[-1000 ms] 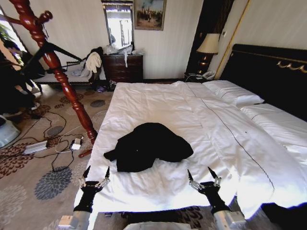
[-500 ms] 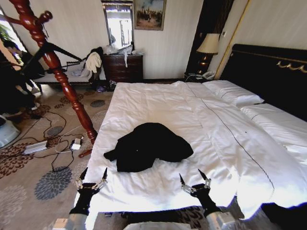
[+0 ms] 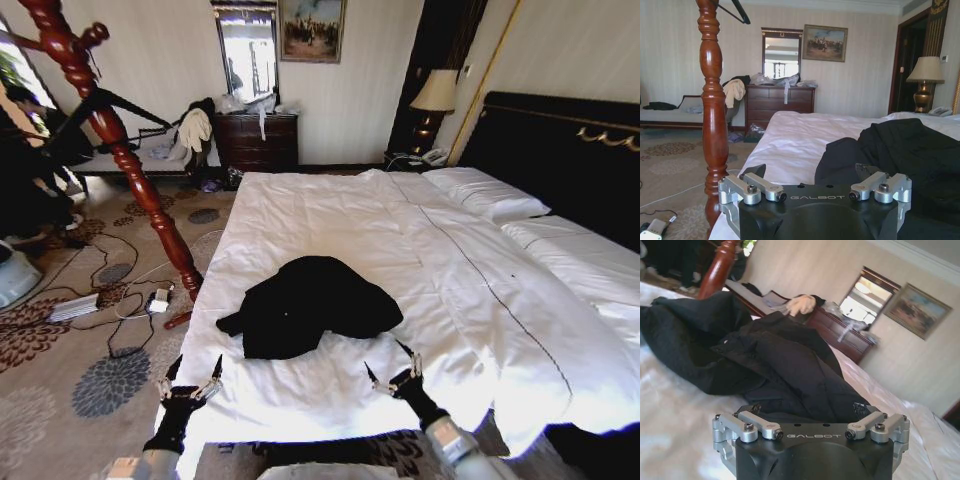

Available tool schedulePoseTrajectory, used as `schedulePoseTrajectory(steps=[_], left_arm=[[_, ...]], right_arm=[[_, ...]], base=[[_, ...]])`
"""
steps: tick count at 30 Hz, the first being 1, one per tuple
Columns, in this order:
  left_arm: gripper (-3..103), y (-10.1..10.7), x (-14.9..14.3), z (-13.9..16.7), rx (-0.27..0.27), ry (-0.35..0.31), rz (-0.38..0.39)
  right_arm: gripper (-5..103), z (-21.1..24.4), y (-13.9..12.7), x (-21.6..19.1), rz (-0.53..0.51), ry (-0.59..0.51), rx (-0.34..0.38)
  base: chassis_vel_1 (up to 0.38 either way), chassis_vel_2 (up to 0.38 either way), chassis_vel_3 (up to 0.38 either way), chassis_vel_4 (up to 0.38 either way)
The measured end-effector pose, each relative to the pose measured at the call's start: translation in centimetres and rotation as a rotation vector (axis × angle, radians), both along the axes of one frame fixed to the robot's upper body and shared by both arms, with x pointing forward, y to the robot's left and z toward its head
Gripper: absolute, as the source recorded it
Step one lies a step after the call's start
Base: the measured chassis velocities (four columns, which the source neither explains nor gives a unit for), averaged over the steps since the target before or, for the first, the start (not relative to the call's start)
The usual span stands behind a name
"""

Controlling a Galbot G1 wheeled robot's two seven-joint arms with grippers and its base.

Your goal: Pick up the clothes from the bed and hang them on the clothes hanger.

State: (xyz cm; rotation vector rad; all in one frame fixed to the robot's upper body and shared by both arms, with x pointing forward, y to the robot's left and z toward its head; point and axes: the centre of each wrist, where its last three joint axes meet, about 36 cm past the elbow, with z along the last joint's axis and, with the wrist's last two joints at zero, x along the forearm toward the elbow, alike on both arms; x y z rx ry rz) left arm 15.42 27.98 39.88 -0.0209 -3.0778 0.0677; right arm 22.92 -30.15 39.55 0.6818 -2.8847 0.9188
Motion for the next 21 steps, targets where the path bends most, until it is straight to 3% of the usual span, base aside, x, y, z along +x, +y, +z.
schedulePoseTrajectory(steps=[4,8,21], left_arm=[[100,-0.6,-0.5,0.0,0.002,0.007,0.006],[100,-0.4,-0.9,-0.1,0.023,0.014,0.013],[100,-0.4,-2.1,-0.7,0.032,0.041,0.018]], right_arm=[[100,-1.0,0.1,1.8,0.051,-0.021,-0.055],[100,-2.9,2.0,5.4,0.124,-0.076,-0.114],[100,-5.3,5.4,9.9,0.225,-0.147,-0.167]], base=[[0.0,0.0,0.0,0.0],[0.0,0.0,0.0,0.0],[0.0,0.0,0.0,0.0]])
